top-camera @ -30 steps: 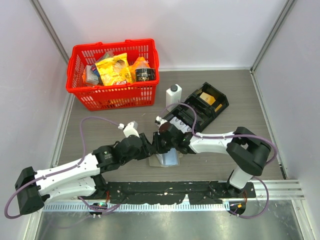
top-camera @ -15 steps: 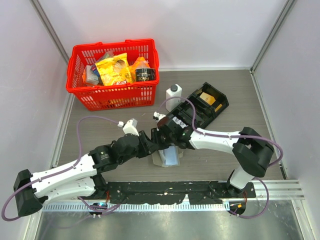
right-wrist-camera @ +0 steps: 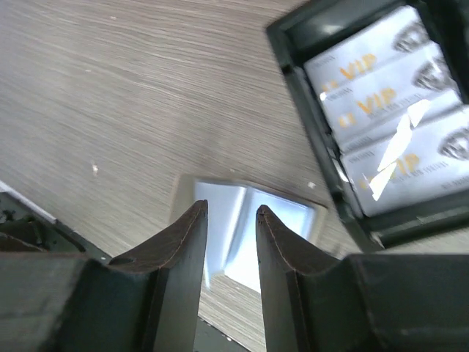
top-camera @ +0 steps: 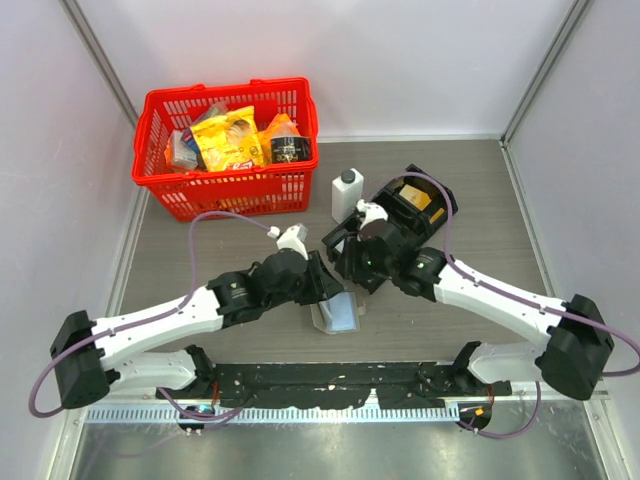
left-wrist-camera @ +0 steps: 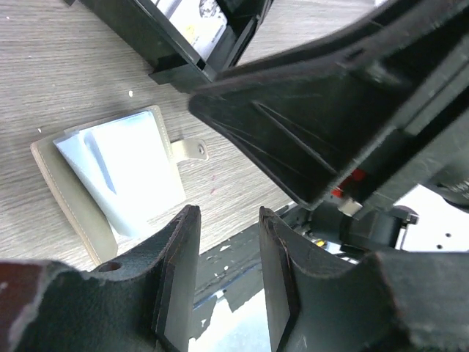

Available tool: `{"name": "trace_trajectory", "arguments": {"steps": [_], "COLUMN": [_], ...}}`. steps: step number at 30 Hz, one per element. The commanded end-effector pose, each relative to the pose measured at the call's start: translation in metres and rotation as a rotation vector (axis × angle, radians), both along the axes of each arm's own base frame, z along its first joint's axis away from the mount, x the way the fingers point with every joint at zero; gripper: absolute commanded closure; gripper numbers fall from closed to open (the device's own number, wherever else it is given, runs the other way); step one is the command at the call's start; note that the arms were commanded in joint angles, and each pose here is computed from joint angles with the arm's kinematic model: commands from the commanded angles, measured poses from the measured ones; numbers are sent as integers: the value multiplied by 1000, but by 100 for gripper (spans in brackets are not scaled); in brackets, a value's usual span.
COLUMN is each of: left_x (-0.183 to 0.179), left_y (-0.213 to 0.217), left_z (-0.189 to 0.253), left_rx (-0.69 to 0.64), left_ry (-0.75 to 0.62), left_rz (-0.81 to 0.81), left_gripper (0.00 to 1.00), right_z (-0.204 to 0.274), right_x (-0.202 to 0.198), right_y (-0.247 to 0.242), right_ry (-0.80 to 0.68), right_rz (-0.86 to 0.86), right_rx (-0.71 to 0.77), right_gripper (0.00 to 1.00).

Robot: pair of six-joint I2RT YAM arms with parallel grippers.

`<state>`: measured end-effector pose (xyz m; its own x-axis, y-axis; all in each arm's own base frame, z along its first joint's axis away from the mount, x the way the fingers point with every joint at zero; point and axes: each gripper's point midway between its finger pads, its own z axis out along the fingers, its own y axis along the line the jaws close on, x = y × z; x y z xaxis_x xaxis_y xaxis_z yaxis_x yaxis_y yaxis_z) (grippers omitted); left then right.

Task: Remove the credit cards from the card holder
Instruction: Open the card holder at the center of the board.

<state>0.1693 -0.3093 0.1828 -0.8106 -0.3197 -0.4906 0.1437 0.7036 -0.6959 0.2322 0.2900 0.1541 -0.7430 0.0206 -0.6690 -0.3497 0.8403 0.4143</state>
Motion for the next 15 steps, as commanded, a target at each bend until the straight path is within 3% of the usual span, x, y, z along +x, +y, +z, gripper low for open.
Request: {"name": "trace_trajectory", "arguments": {"steps": [1, 6, 15], "left_x": [-2, 3, 25], "left_y": [-20, -22, -30], "left_z": [11, 18, -27], "left_rx": [18, -16, 200], "left_ry": [-21, -61, -45], "left_rz": [-100, -84, -70], "left_gripper": [59, 56, 57], "right_z": [-23, -35, -45], "right_x": [-8, -17, -36], "right_y": [-41, -56, -62], "right_ry": [26, 42, 85], "right_rz": [-98, -125, -134], "right_rx": [-81, -80, -7], "right_gripper": [62, 62, 68]}}
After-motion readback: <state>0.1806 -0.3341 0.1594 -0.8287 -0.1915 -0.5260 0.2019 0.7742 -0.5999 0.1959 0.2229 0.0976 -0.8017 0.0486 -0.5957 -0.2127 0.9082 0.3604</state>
